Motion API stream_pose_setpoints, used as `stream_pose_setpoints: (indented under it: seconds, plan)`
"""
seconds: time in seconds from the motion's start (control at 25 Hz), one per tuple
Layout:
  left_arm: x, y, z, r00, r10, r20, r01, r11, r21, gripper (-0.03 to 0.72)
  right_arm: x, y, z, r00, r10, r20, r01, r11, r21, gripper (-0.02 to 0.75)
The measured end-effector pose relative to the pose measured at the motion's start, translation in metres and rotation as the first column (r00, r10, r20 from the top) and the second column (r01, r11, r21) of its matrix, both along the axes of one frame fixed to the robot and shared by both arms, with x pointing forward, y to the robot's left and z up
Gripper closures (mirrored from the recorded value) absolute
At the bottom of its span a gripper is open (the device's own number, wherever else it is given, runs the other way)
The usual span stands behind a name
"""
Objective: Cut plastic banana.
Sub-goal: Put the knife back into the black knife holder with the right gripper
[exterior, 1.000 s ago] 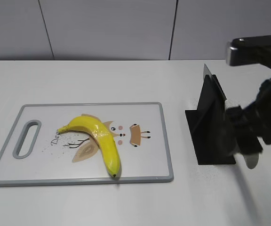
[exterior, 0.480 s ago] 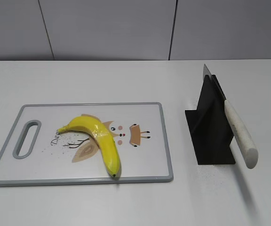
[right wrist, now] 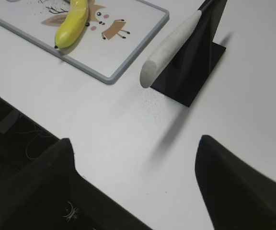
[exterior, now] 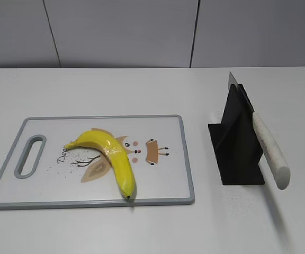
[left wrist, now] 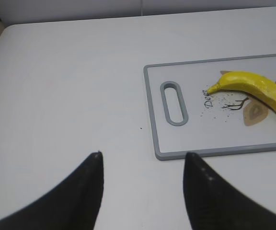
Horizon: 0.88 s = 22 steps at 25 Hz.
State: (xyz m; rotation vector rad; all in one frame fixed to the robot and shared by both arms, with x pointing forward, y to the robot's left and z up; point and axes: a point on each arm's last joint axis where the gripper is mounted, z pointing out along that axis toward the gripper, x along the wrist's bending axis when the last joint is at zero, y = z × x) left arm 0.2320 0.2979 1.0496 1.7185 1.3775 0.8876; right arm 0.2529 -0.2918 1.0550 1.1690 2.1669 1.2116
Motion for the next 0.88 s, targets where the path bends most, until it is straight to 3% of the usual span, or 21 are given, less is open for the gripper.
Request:
stream_pose_setpoints:
  seconds: [0.48,0.88]
  plan:
    - [0.000,0.000,0.000,1.000,0.000,0.000,0.000,1.000,0.000,0.173,-0.016,-0.013,0.000,0.995,-0.043,0.093,0.035,0.996,0.082,0.146]
    - [0.001,0.000,-0.002,1.000,-0.001,-0.007,0.001,1.000,-0.003,0.172,-0.019,-0.013,0.000,0.939,-0.329,0.100,0.321,0.943,0.087,0.146]
